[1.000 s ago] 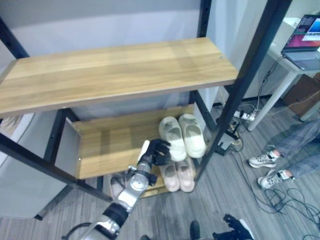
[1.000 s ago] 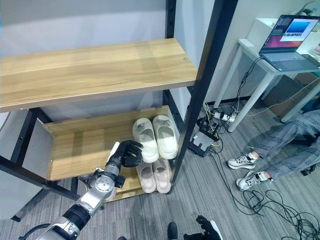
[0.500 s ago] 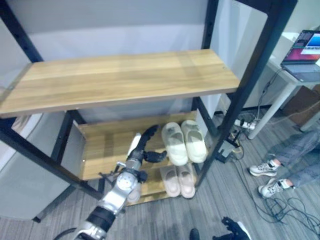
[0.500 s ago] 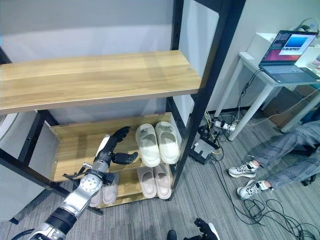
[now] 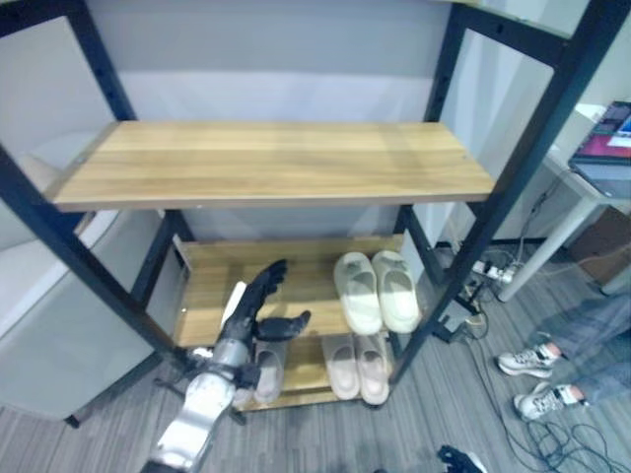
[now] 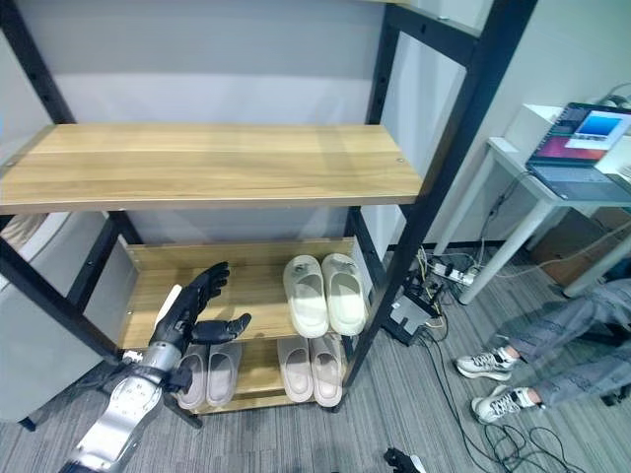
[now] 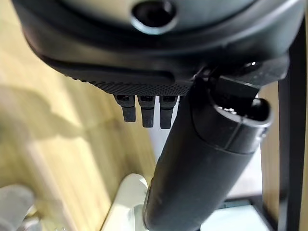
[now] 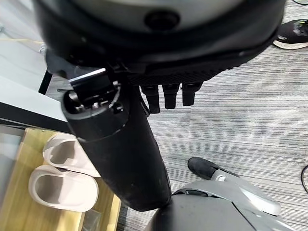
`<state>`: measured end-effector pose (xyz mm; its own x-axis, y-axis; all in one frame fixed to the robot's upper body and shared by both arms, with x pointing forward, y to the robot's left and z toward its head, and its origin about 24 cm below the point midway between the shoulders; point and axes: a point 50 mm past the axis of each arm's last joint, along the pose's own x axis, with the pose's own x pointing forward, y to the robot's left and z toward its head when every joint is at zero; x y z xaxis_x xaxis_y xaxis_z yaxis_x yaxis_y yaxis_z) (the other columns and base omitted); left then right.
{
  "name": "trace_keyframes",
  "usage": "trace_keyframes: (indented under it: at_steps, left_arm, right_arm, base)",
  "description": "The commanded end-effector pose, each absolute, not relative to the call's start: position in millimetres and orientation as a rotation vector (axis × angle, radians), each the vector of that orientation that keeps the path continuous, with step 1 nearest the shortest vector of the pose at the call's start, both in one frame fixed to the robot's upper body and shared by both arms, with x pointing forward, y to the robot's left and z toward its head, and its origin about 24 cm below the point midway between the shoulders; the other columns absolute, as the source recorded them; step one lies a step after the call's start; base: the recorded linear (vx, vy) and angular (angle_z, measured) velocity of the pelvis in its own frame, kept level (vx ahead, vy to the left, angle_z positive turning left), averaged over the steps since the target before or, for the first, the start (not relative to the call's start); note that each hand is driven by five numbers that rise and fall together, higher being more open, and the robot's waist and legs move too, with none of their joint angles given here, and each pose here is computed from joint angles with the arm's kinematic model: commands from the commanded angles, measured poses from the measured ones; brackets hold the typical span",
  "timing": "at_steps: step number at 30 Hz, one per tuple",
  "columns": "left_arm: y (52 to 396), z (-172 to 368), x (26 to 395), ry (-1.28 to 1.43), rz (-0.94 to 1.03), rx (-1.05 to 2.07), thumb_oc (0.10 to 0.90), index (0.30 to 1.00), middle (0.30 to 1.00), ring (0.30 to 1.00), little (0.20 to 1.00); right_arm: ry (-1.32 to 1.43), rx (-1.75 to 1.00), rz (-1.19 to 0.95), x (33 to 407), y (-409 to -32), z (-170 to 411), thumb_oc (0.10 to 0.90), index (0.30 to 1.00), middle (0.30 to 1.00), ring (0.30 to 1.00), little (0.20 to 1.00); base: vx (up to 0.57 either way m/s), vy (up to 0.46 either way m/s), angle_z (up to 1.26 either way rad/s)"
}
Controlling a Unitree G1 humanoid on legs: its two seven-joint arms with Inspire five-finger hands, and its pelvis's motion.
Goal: Arrange the slippers neatly on the shoe rack.
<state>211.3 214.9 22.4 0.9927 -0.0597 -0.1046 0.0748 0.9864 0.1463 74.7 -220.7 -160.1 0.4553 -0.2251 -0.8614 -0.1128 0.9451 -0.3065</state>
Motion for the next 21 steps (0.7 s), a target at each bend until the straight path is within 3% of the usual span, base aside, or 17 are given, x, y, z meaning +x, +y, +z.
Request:
trace_keyframes:
  at_steps: [1,8,14,21]
  left_arm:
    - [203.6,70.5,226.8,-0.173,-0.183,0.037,0.800,0.900,0.900,0.900,0.900]
    - [211.3,40.5,201.6,-0.022,-0.215,0.092,0.800,0.900,0.900,0.900,0.900]
    - [232.5,7.2,172.7,0.164,-0.143,0.120,0.800,0.900,0.900,0.900,0.900]
    - [252.4,-89.6,123.6,0.666,0.062,0.291,0.800,0.900,0.900,0.900,0.900]
  right_arm:
    - [1.133,-0.371,-0.033,70.4,-221.2,-162.6,0.800,0.900,0.900,0.900,0.900]
    - [1.125,-0.344,-0.106,74.7,-227.4,-161.2,0.800,0.900,0.900,0.900,0.900]
    - [1.212,-0.315,-0.176,56.5,-236.3,-164.7,0.800,0.900,0.900,0.900,0.900]
    - [1.326,-0.292,-0.293,30.2,-254.4,-164.9,0.800,0.900,0.900,0.900,0.900]
  base:
    - [-0.02,0.018,0.20]
    - [-0.02,0.025,0.08]
    - [0.00,0.002,0.01]
    - [0.00,0.022,0.06]
